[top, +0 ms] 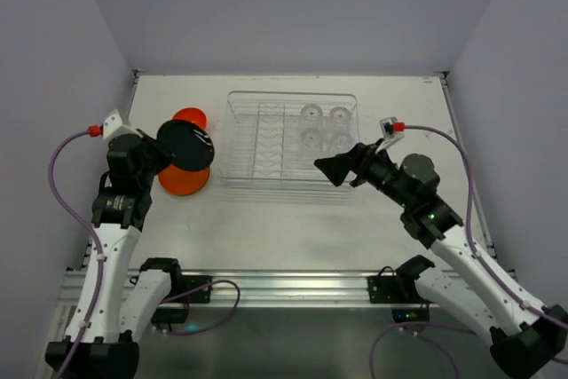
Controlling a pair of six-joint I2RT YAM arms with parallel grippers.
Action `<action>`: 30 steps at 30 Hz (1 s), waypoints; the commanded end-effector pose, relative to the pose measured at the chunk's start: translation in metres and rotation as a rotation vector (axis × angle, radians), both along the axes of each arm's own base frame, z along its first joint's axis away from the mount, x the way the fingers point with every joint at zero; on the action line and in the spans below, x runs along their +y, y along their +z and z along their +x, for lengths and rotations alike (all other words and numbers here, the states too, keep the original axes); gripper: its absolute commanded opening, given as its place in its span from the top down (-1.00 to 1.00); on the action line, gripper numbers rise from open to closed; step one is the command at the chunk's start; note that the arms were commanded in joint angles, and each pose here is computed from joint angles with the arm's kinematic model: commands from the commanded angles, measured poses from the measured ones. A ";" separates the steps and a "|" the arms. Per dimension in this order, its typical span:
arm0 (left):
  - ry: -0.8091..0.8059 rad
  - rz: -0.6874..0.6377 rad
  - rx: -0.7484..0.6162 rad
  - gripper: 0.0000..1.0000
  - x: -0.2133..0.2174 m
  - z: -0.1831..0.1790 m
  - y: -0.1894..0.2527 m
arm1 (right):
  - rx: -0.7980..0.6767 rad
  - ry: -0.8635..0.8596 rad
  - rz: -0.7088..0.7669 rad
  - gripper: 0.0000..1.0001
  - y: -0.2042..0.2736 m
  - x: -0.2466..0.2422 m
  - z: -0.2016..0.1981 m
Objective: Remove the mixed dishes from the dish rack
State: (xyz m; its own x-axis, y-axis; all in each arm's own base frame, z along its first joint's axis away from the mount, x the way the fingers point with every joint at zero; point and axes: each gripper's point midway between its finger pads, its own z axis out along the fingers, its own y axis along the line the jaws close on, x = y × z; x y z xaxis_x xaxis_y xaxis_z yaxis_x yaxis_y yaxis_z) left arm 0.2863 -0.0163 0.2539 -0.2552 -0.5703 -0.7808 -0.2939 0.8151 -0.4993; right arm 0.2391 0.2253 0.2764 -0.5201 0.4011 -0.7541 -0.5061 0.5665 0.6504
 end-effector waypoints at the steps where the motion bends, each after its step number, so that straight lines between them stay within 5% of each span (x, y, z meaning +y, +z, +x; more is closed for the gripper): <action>1: 0.272 -0.053 0.043 1.00 0.067 0.001 -0.023 | 0.005 -0.183 -0.137 -0.98 -0.042 -0.041 0.002; 6: 0.327 -0.136 0.095 1.00 0.089 0.007 -0.078 | -0.070 -0.186 -0.228 -0.98 -0.047 -0.054 -0.005; 10: 0.192 -0.203 0.082 1.00 0.068 0.030 -0.101 | -0.093 -0.187 -0.254 -0.98 -0.048 -0.061 -0.012; 21: 0.202 -0.138 0.138 0.93 0.078 0.033 -0.135 | -0.112 -0.120 -0.228 -0.98 -0.053 -0.049 -0.016; 30: 0.150 -0.092 0.216 -0.19 0.074 0.033 -0.152 | -0.108 -0.102 -0.231 -0.98 -0.056 -0.047 -0.018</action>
State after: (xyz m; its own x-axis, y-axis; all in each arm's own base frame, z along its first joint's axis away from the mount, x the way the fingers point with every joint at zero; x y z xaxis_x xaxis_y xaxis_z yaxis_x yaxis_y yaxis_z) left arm 0.3073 0.0560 0.0816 -0.3351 -0.7282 -0.5979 -0.5790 0.6598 -0.4790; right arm 0.2187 0.1750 0.2103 -0.4347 0.2541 -0.8640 -0.4633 0.7596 0.4565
